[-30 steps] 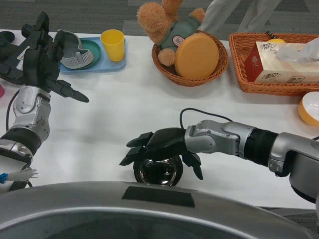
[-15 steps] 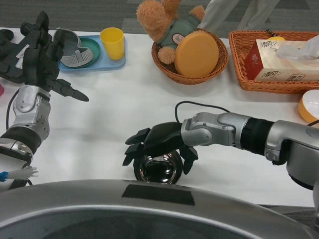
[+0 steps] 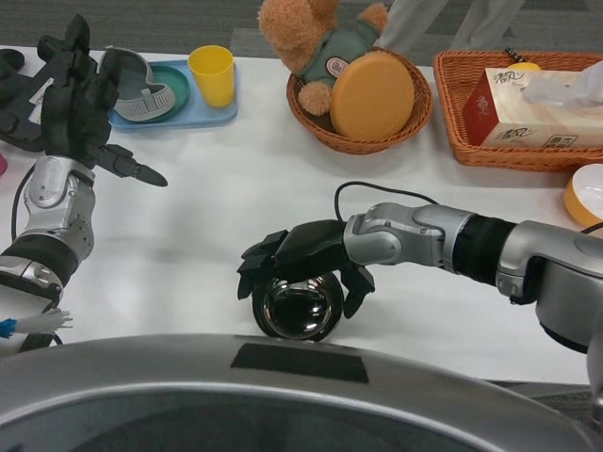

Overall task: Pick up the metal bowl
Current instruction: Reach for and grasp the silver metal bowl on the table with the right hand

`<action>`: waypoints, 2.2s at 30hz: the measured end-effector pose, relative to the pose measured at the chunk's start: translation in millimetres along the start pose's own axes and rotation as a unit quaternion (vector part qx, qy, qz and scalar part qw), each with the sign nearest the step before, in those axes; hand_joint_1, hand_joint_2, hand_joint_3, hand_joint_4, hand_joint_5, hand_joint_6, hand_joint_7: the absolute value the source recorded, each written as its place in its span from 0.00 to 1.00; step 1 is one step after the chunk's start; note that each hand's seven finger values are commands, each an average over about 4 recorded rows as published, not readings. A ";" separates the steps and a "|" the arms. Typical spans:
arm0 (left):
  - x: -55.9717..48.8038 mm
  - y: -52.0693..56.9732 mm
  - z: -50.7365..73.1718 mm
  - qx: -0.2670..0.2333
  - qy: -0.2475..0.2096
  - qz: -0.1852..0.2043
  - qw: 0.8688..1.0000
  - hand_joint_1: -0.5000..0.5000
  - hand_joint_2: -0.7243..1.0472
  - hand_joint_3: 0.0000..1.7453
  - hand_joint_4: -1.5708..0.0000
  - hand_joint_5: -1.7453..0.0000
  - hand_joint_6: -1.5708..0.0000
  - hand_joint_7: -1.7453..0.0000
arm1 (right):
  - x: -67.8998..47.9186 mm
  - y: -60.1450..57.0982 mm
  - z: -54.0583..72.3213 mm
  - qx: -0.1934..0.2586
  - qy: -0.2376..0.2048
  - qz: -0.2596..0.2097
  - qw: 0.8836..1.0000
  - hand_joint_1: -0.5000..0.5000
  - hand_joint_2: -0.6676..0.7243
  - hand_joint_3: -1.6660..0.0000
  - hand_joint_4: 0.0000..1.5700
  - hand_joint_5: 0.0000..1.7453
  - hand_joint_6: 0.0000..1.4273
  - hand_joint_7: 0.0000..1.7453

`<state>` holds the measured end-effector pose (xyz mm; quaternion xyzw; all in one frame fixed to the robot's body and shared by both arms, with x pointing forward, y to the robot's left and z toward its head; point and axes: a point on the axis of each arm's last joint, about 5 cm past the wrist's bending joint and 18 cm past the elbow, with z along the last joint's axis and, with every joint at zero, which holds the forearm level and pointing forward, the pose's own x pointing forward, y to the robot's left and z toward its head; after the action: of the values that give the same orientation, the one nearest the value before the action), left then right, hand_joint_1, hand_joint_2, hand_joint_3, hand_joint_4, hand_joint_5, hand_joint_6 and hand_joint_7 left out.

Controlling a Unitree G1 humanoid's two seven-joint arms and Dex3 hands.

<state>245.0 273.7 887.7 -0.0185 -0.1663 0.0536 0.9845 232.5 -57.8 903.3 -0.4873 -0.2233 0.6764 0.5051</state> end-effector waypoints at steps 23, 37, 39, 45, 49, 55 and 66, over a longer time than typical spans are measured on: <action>-1.7 0.4 -1.2 0.000 0.004 0.001 1.000 0.00 0.15 0.05 0.82 1.00 0.98 1.00 | -9.9 -10.2 -4.4 -0.009 0.000 -0.062 0.998 0.04 0.23 0.13 0.00 0.40 0.00 0.76; -2.9 1.3 -1.5 -0.002 0.002 0.006 1.000 0.00 0.15 0.05 0.83 1.00 0.98 1.00 | -38.0 -29.6 1.1 0.018 0.048 -0.156 0.986 0.04 0.19 0.10 0.02 0.65 0.00 0.84; -2.8 0.8 -1.6 -0.003 0.001 0.007 1.000 0.00 0.15 0.05 0.83 1.00 0.98 1.00 | -42.4 -32.1 2.4 0.020 0.059 -0.164 0.984 0.04 0.20 0.10 0.02 0.67 0.00 0.84; -2.2 -2.0 -1.9 -0.014 -0.008 0.015 1.000 0.00 0.19 0.05 0.83 1.00 1.00 1.00 | -61.2 -43.0 5.7 0.014 0.100 -0.195 0.976 0.04 0.18 0.10 0.04 0.72 0.00 0.86; -2.3 -6.3 -3.2 -0.025 -0.014 0.020 0.999 0.00 0.20 0.05 0.83 1.00 0.99 1.00 | -72.4 -52.0 9.4 -0.001 0.123 -0.213 0.969 0.04 0.18 0.10 0.04 0.74 0.00 0.86; -1.6 -16.5 -4.7 -0.047 -0.029 0.023 0.998 0.00 0.20 0.05 0.86 1.00 1.00 1.00 | -90.9 -64.3 17.6 -0.011 0.166 -0.238 0.957 0.04 0.20 0.10 0.05 0.78 0.00 0.88; -1.5 -26.8 -6.4 -0.060 -0.039 0.018 0.997 0.00 0.20 0.05 0.90 1.00 1.00 1.00 | -110.7 -67.3 23.3 -0.013 0.193 -0.276 0.941 0.04 0.18 0.10 0.05 0.83 0.00 0.88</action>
<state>248.3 246.8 882.6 -0.0779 -0.2067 0.0616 0.9734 244.8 -126.9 1014.7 -0.5343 -0.2561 0.4000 0.6992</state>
